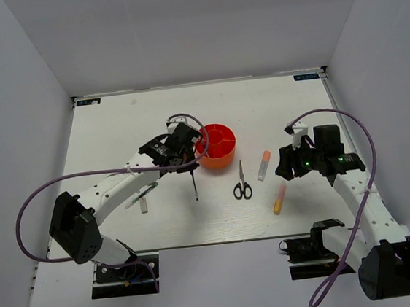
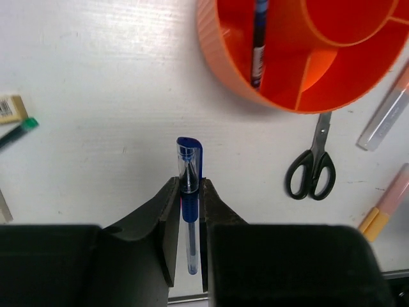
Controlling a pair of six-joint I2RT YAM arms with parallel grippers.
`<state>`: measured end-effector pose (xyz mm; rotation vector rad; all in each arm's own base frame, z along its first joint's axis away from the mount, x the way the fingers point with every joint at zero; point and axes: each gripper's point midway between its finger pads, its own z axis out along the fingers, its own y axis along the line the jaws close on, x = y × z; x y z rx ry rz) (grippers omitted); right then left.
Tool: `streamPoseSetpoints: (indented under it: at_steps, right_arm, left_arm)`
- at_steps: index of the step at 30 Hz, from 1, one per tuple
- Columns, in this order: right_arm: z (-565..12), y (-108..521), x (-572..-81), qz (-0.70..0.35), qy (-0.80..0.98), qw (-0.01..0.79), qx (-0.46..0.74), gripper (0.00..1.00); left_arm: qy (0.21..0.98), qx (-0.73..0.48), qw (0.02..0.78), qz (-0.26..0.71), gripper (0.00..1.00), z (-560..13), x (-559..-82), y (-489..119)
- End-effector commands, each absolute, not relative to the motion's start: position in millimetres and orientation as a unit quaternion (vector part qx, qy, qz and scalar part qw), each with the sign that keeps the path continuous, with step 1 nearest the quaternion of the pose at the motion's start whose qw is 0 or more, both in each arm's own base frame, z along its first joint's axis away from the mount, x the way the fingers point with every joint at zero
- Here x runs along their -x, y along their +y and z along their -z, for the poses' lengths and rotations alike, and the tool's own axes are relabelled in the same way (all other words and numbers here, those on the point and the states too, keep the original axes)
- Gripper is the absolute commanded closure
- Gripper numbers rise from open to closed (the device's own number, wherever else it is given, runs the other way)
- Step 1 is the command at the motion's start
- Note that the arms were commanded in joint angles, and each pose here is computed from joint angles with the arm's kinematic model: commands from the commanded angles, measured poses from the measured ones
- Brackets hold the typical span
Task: Sort the stationery into containers
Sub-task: Pick up the pen from the center of the board, then place the pen in the storage box.
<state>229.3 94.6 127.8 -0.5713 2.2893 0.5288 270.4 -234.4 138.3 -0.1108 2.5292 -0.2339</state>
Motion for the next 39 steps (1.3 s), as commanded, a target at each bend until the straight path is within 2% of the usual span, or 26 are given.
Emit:
streamPoseSetpoints:
  at_steps: [1, 16, 24, 28, 36, 39]
  right_arm:
    - [-139, 96, -238, -0.206, 0.878, 0.37, 0.224, 0.39]
    - [-133, 94, -240, -0.2, 0.882, 0.364, 0.223, 0.39]
    - [-135, 93, -240, -0.197, 0.88, 0.37, 0.223, 0.39]
    - [-136, 96, -239, -0.203, 0.878, 0.369, 0.227, 0.39]
    - [-136, 98, -238, -0.209, 0.876, 0.368, 0.23, 0.39]
    - [-137, 98, -238, -0.21, 0.876, 0.368, 0.229, 0.39]
  left_arm:
    - [0.926, 0.001, 0.363, 0.107, 1.0, -181, -290, -241]
    - [0.875, -0.075, 0.46, 0.131, 1.0, -222, -321, -267]
    - [0.839, -0.094, 0.528, 0.094, 1.0, -225, -352, -282]
    - [0.824, -0.08, 0.559, 0.046, 1.0, -222, -369, -281]
    - [0.773, -0.019, 0.633, 0.034, 1.0, -250, -389, -286]
    - [0.771, -0.01, 0.636, 0.042, 1.0, -255, -391, -288]
